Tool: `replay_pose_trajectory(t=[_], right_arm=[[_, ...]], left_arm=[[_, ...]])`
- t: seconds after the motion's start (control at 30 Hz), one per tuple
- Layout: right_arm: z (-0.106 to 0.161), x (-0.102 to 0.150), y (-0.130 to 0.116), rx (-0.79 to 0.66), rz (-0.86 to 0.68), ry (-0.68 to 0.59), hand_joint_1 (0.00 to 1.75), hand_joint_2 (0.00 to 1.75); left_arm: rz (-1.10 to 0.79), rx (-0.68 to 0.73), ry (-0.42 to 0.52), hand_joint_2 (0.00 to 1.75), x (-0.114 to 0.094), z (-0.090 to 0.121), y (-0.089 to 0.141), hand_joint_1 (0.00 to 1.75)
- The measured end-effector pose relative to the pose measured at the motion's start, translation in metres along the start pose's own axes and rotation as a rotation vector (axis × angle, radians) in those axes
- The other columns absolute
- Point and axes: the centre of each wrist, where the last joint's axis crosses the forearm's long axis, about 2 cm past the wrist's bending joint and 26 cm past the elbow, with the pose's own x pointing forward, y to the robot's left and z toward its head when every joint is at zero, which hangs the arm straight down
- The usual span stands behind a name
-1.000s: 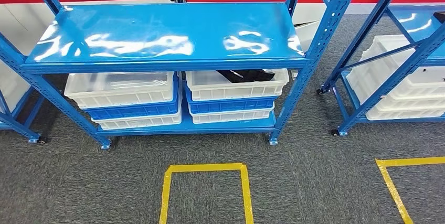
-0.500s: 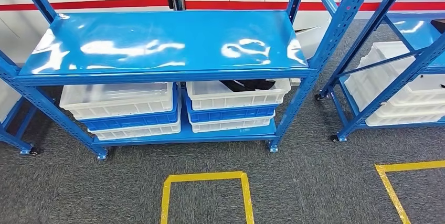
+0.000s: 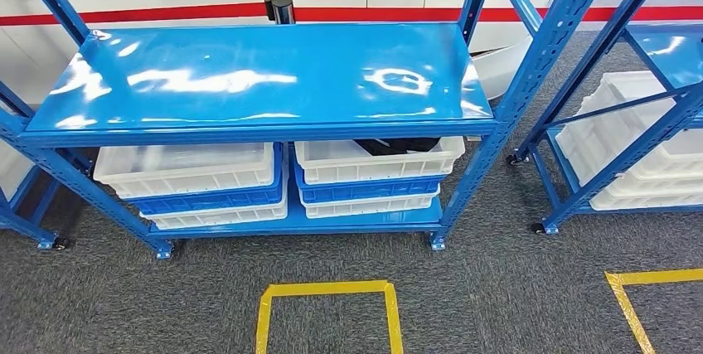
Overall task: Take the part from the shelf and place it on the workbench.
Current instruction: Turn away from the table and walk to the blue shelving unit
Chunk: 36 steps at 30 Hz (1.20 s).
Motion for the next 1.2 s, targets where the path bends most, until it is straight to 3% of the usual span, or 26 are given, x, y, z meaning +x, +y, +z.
replay_pose_trajectory(t=[1.2], right_arm=[[0.0004,0.0004,0.0021,0.004,0.009,-0.004,0.0,0.0]], left_arm=[[0.007,0.0,0.004,0.0,-0.0021,0.0003,0.0011,0.0]])
